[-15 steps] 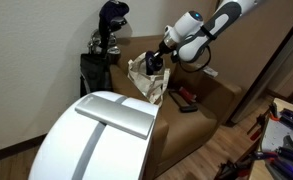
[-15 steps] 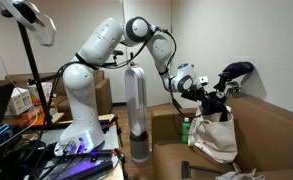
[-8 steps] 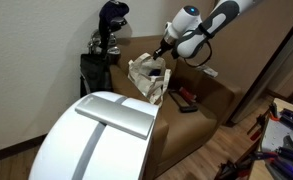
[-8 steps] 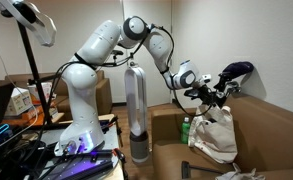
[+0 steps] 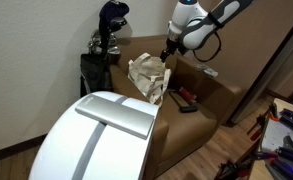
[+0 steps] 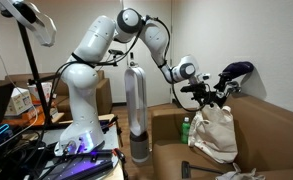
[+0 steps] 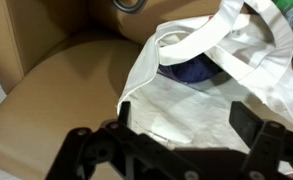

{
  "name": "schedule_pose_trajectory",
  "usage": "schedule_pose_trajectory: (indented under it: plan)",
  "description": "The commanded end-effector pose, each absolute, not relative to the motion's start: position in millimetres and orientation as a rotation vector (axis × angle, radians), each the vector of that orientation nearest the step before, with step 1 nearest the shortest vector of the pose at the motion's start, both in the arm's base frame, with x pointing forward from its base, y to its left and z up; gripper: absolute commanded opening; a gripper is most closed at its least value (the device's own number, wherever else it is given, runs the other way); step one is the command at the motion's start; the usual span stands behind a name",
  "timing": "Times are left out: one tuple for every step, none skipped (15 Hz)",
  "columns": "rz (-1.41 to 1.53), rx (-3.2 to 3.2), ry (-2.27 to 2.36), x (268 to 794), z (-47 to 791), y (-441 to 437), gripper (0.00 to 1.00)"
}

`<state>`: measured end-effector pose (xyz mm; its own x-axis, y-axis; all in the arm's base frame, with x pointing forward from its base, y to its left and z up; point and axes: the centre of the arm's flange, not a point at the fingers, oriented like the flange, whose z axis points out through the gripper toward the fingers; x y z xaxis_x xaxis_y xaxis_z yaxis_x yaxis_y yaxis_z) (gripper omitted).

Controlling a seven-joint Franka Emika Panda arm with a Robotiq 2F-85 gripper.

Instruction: Put the glove on the armrest of the chair then put he blue object in the bag

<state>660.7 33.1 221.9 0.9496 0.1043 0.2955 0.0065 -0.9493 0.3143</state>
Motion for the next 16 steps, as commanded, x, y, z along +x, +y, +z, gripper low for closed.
schedule_pose_trajectory:
  plan:
    - [0.481,2.782,0.062,657.8,223.7,33.5,1.00]
    - [0.496,2.781,0.051,655.1,223.2,33.4,1.00]
    - [0.402,2.818,0.005,655.1,219.6,34.2,1.00]
    - [0.270,2.862,0.067,648.7,212.4,33.6,1.00]
    - [0.205,2.879,0.062,643.7,206.3,33.5,1.00]
    - [0.126,2.900,0.082,635.7,200.6,31.2,1.00]
    - [0.048,2.918,0.091,628.7,199.0,27.9,1.00]
    - [-0.030,2.933,0.098,622.5,198.0,23.2,1.00]
    - [-0.112,2.946,0.095,616.4,197.5,16.7,1.00]
    - [-0.193,2.958,0.091,608.9,195.6,9.6,1.00]
    - [-0.276,2.973,0.086,603.1,193.5,1.8,1.00]
    - [-0.340,3.010,0.075,595.8,188.6,-7.8,1.00]
    - [-0.386,3.054,0.034,589.8,183.6,-15.9,1.00]
    - [-0.410,3.103,-0.020,582.4,175.5,-26.3,1.00]
    - [-0.437,3.148,-0.056,576.4,168.7,-34.2,1.00]
    - [-0.427,3.193,-0.128,569.6,159.1,-41.9,1.00]
